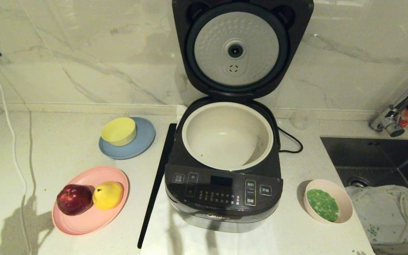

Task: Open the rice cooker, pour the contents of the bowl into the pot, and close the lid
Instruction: Turn on the tap

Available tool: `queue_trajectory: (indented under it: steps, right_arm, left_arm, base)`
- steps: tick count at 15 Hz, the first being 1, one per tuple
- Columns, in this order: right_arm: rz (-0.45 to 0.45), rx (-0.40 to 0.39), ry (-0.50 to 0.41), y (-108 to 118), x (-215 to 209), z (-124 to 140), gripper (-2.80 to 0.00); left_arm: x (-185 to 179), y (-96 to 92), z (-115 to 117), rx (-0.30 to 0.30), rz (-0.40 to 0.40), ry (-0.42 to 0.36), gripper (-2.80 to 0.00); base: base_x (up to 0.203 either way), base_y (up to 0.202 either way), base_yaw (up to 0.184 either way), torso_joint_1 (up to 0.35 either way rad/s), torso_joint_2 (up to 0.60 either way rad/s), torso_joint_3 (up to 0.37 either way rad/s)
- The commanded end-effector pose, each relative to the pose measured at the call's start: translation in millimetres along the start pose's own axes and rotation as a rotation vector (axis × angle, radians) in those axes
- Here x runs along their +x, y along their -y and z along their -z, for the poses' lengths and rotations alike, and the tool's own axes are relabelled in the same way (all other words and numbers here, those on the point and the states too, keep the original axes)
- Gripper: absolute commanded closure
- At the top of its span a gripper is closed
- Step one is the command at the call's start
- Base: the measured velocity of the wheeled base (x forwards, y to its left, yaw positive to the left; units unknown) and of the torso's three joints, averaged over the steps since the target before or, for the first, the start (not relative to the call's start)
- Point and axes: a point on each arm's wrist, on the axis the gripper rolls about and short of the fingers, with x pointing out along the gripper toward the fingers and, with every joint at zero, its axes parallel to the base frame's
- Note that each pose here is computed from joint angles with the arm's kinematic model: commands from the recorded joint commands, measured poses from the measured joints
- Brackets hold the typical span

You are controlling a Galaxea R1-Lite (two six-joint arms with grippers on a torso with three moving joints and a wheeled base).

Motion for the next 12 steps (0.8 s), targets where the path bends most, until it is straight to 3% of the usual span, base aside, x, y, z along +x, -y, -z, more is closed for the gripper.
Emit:
queue_trajectory:
  steps: [1, 3, 5, 7, 8, 11, 12]
  right_arm:
    - [-0.001, 0.000, 0.000, 0, 0, 0, 0.00]
    - [-0.001, 0.000, 0.000, 0, 0, 0, 0.00]
    - [-0.001, 0.000, 0.000, 0, 0, 0, 0.00]
    - [-0.001, 0.000, 0.000, 0, 0, 0, 0.00]
    - [-0.001, 0.000, 0.000, 0, 0, 0, 0.00]
    - [-0.001, 0.000, 0.000, 0, 0, 0, 0.00]
    - [-0.001, 0.000, 0.000, 0, 0, 0, 0.00]
  left_arm:
    - [-20, -12.2, 12, -0.020, -0.052, 0.054, 0.00]
    - [-34, -17.9, 34, -0.007, -0.027, 0.068, 0.00]
    - [-48, -21.0, 80, 0.005, 0.068, 0.081, 0.00]
    - [-50, -14.3, 111, 0.041, 0.313, 0.031, 0.00]
    - [-51, -12.3, 117, 0.051, 0.394, -0.009, 0.00]
    - [-52, -11.1, 122, 0.049, 0.442, -0.059, 0.00]
    - [-53, -10.6, 130, 0.061, 0.476, -0.139, 0.00]
  base:
    - [0.000, 0.000, 0.000, 0.000, 0.00, 0.000]
    - [0.000, 0.000, 0.000, 0.000, 0.00, 0.000]
    - [0.000, 0.000, 0.000, 0.000, 0.00, 0.000]
    - [0.000, 0.000, 0.000, 0.000, 0.00, 0.000]
    - [0.000, 0.000, 0.000, 0.000, 0.00, 0.000]
    - [0.000, 0.000, 0.000, 0.000, 0.00, 0.000]
    - [0.000, 0.000, 0.000, 0.000, 0.00, 0.000]
